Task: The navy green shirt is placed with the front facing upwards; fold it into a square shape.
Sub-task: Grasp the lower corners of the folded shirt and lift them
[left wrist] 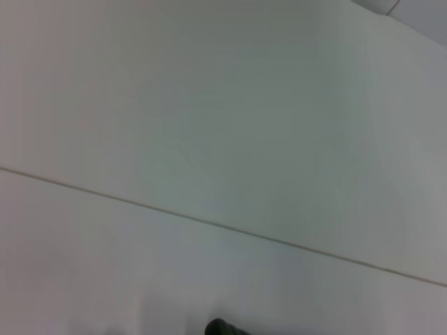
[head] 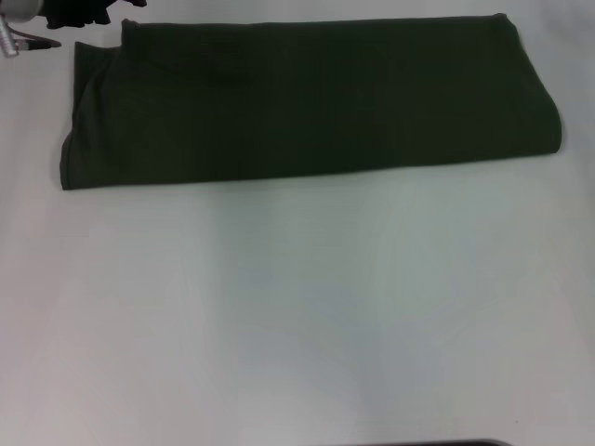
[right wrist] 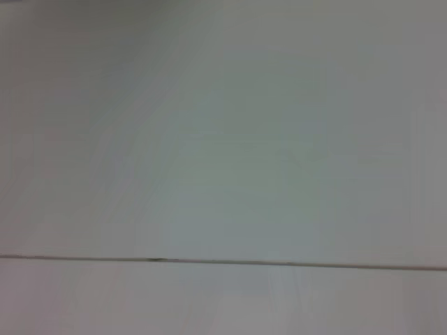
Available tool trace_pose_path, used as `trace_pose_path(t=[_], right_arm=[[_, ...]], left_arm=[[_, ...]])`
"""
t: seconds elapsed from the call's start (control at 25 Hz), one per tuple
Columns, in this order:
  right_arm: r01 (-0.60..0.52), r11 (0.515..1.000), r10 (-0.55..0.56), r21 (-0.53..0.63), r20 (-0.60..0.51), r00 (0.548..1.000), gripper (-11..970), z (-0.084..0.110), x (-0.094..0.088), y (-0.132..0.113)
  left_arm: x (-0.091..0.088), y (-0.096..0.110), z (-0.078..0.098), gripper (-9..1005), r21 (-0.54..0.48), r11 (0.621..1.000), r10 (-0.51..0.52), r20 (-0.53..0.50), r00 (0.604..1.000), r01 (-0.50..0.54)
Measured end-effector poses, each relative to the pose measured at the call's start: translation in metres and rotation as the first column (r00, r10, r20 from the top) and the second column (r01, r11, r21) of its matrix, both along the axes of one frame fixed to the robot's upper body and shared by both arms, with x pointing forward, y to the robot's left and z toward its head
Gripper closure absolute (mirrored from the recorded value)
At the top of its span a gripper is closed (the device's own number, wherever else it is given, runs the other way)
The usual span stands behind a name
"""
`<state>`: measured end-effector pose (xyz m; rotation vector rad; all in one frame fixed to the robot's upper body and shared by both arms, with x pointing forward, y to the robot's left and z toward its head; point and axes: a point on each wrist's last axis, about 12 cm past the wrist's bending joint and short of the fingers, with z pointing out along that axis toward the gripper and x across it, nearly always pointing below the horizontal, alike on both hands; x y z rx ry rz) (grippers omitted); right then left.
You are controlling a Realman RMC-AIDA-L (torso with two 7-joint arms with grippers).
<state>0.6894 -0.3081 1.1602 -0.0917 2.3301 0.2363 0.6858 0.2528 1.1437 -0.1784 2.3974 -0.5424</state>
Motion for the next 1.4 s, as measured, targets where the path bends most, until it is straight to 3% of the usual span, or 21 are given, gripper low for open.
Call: trace_pose_path(t=[0.04,0.12,0.56,0.72,0.96,1.24,1.4], right_arm=[[-0.008,1.000,0.008,0.001,-0.008,1.000,580,0.003,0.001,0.000],[-0.026,1.000,0.026,0.004,-0.027,0.999,333,0.006,0.001,0.001],[-0.102,0.994,0.105,0.038,-0.098,0.990,132,0.013,-0.012,0.002],[-0.171,0.982,0.179,0.074,-0.119,0.977,80,0.006,-0.030,0.005],[-0.174,0.965,0.185,0.197,-0.039,0.982,60,-0.010,-0.074,-0.008],[-0.188,0.903,0.217,0.387,-0.031,0.976,59,-0.014,-0.088,-0.015],[-0.179,0.893,0.214,0.412,-0.040,0.976,59,-0.011,-0.086,-0.021]], left_arm=[[-0.001,0.001,0.001,495,-0.002,1.000,-0.006,-0.008,1.000,0.006],[-0.001,0.002,0.001,478,-0.004,1.000,-0.013,-0.017,1.000,0.013],[-0.016,0.019,0.018,408,-0.059,0.996,-0.077,-0.061,0.995,0.073],[-0.033,0.029,0.021,407,-0.080,0.991,-0.110,-0.081,0.991,0.104],[-0.064,0.048,0.018,410,-0.169,0.983,-0.070,0.004,0.998,0.069],[-0.081,0.074,0.007,414,-0.243,0.968,-0.089,-0.095,0.991,0.064],[-0.087,0.084,0.001,416,-0.260,0.964,-0.096,-0.150,0.984,0.054]])
